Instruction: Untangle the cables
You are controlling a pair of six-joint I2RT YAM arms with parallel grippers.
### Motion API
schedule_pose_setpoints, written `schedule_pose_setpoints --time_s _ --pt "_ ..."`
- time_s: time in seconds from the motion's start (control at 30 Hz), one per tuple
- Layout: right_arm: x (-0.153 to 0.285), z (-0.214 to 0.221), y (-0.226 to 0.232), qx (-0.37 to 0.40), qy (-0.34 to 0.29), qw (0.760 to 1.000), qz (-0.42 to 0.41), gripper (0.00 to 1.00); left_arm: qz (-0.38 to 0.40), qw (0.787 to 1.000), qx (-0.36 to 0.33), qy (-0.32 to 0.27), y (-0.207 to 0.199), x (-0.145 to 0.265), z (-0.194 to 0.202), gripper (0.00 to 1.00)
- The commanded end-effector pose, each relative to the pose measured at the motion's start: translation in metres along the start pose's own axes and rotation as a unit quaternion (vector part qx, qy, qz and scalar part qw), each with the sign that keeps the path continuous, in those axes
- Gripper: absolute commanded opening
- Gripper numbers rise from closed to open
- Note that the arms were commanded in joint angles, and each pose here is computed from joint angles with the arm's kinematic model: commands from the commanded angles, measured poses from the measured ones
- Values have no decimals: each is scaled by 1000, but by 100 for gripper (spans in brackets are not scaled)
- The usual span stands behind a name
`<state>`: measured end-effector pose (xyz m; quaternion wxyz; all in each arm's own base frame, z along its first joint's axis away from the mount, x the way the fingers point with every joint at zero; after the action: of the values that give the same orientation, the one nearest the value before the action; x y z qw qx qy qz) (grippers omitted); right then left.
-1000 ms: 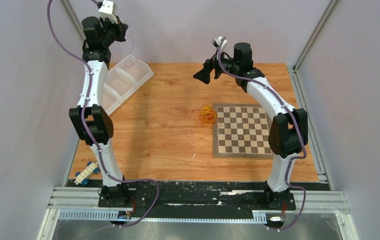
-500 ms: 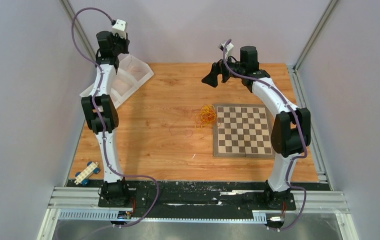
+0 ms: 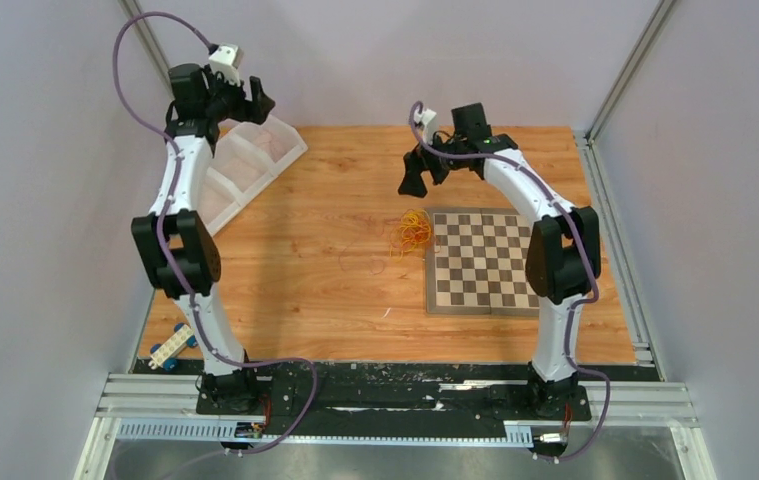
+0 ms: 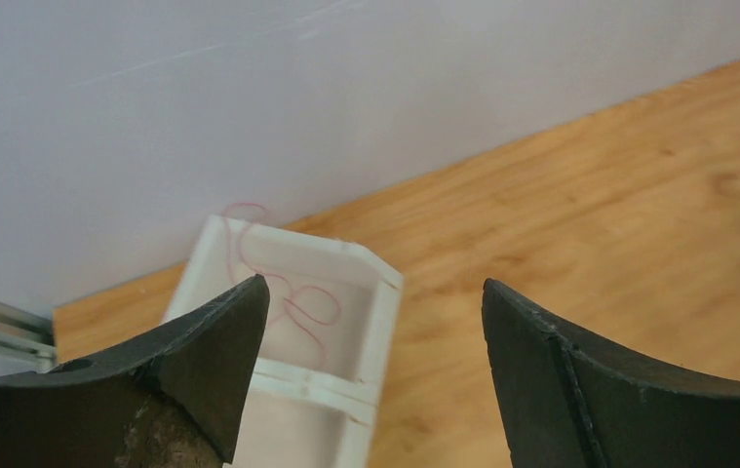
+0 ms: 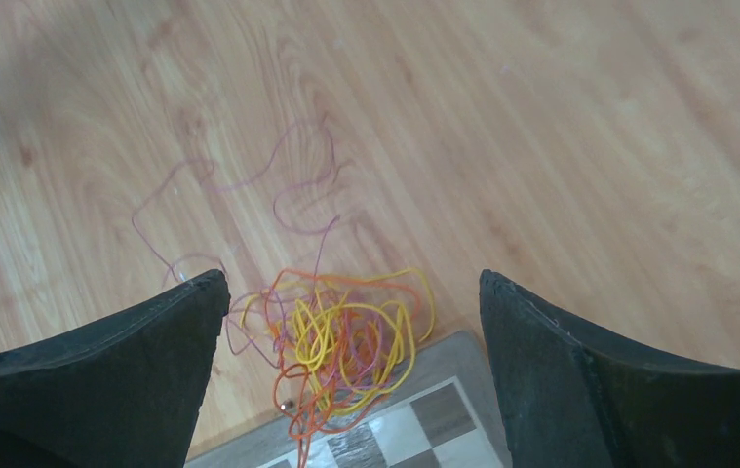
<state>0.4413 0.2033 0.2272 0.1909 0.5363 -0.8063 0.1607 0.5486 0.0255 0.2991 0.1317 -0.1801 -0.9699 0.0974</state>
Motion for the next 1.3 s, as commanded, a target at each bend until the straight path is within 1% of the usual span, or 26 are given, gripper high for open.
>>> schedule_pose_setpoints --time_s 0.0,0.03,0.07,0.1,0.13,0.17,0.2,0.23,0.3,0.33,0.37,0.4,0.43,0.5,0.53,0.63,0.73,0.83,0.9,0.97,1.03,1.1,1.27 --pt "-20 51 29 4 140 989 -54 98 125 988 76 48 -66 57 6 89" --pt "-23 60 32 3 157 986 -56 98 130 984 102 65 -74 64 24 92" --pt "-29 69 35 3 173 983 -60 99 139 978 123 92 -80 66 50 93" --pt "-34 74 38 4 181 981 -62 99 148 978 122 85 -90 74 49 94" --pt "-39 79 39 6 189 980 -67 99 157 972 136 108 -98 76 71 94" --pt "-46 83 41 9 197 978 -71 98 164 972 134 105 -106 83 71 94" --pt "-52 88 44 14 205 976 -75 94 176 966 143 124 -116 87 87 94" --pt "-58 93 45 19 213 974 -79 86 181 962 151 138 -121 90 95 93" --pt "-65 98 48 21 216 972 -89 61 193 948 182 176 -133 95 121 90" --pt "-67 97 50 17 210 973 -96 49 198 936 213 200 -137 99 138 87" --pt "-67 95 51 16 203 974 -101 40 207 929 221 211 -145 99 146 86" --pt "-66 92 53 17 196 975 -106 33 214 919 237 231 -154 100 164 85" --pt "-65 90 55 16 188 976 -112 27 215 915 244 240 -158 99 172 84" --pt "-64 88 58 16 178 976 -121 18 218 904 256 263 -168 95 193 84" --pt "-64 87 60 16 174 977 -125 16 217 897 265 279 -174 88 204 84" --pt "-65 87 62 14 167 977 -132 15 212 880 299 304 -182 70 217 86" --pt "-66 86 62 14 164 977 -135 15 208 859 353 308 -184 46 225 89" --pt "-67 87 62 13 161 977 -137 15 205 843 379 323 -193 31 235 88" --pt "-67 87 63 11 160 977 -138 15 204 831 392 339 -201 24 247 83" --pt "-68 87 63 10 159 977 -139 15 200 820 403 354 -209 20 259 72" --pt "-68 87 63 8 159 977 -140 15 191 809 418 366 -212 18 274 65" --pt "-68 88 64 6 158 977 -142 15 185 806 431 362 -214 13 280 60" --pt "-66 89 67 2 159 977 -145 15 164 796 449 372 -213 5 296 52"
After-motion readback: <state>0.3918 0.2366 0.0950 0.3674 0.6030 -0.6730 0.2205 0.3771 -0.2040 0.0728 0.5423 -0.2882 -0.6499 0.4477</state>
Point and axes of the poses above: each gripper's point midway between its finger pads, its own x axis back along the fingers, its own y axis along the line the jaws close on, z = x × y, the point moved 7 cm from there along x, back along the fingers, and after that the axes turned 15 degrees about x, right-handed, at the moved point
